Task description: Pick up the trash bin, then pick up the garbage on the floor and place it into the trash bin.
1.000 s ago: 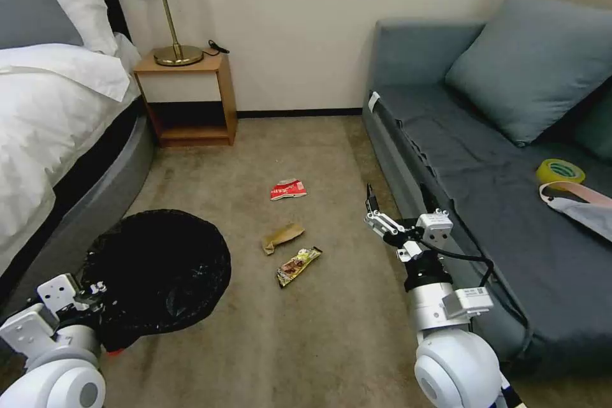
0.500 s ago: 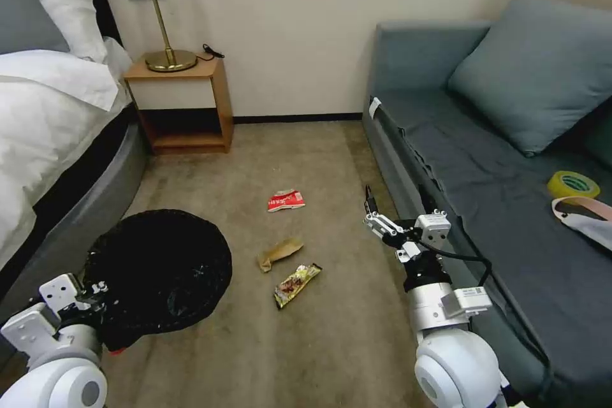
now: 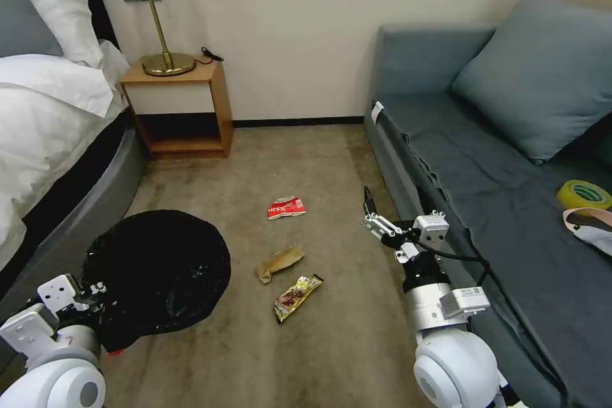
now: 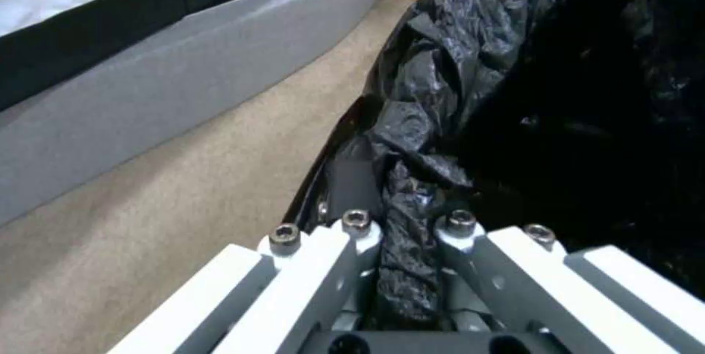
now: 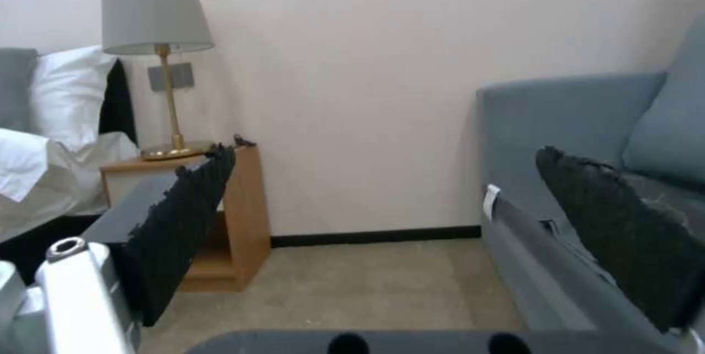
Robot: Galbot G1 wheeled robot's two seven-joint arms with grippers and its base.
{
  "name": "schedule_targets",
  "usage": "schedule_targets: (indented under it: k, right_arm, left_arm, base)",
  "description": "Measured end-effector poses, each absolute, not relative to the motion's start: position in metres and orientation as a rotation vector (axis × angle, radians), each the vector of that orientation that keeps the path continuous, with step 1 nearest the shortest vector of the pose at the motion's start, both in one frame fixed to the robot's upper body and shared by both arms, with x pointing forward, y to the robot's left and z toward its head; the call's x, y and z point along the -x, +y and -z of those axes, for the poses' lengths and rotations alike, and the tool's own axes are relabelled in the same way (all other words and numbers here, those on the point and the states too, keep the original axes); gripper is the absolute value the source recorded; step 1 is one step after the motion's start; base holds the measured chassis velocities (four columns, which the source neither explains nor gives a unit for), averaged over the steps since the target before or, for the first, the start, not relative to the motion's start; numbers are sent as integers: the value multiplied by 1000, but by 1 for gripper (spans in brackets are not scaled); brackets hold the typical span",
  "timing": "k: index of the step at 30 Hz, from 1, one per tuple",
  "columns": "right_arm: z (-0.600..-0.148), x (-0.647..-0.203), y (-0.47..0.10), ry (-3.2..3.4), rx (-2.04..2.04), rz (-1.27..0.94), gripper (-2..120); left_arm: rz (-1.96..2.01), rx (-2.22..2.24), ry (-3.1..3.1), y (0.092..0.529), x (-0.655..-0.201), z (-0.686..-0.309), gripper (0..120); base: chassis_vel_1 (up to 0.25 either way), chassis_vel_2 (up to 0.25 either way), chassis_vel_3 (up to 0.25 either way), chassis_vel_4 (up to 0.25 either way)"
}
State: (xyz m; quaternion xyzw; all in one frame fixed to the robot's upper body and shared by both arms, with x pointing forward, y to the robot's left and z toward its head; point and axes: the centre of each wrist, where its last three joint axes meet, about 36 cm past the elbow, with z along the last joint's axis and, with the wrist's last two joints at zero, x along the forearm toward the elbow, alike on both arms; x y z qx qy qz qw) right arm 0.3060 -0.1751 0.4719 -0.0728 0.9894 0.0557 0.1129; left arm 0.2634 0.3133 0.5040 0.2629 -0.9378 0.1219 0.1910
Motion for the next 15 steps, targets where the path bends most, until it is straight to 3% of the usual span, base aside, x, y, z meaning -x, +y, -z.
schedule_targets:
  k: [15]
  right_arm:
    - [-469,-306,-174,2911,226,-159,100]
  left_arm:
    - [-343,-742,-2632,314,-262,-504,3]
  base:
    - [-37,31,35,-36]
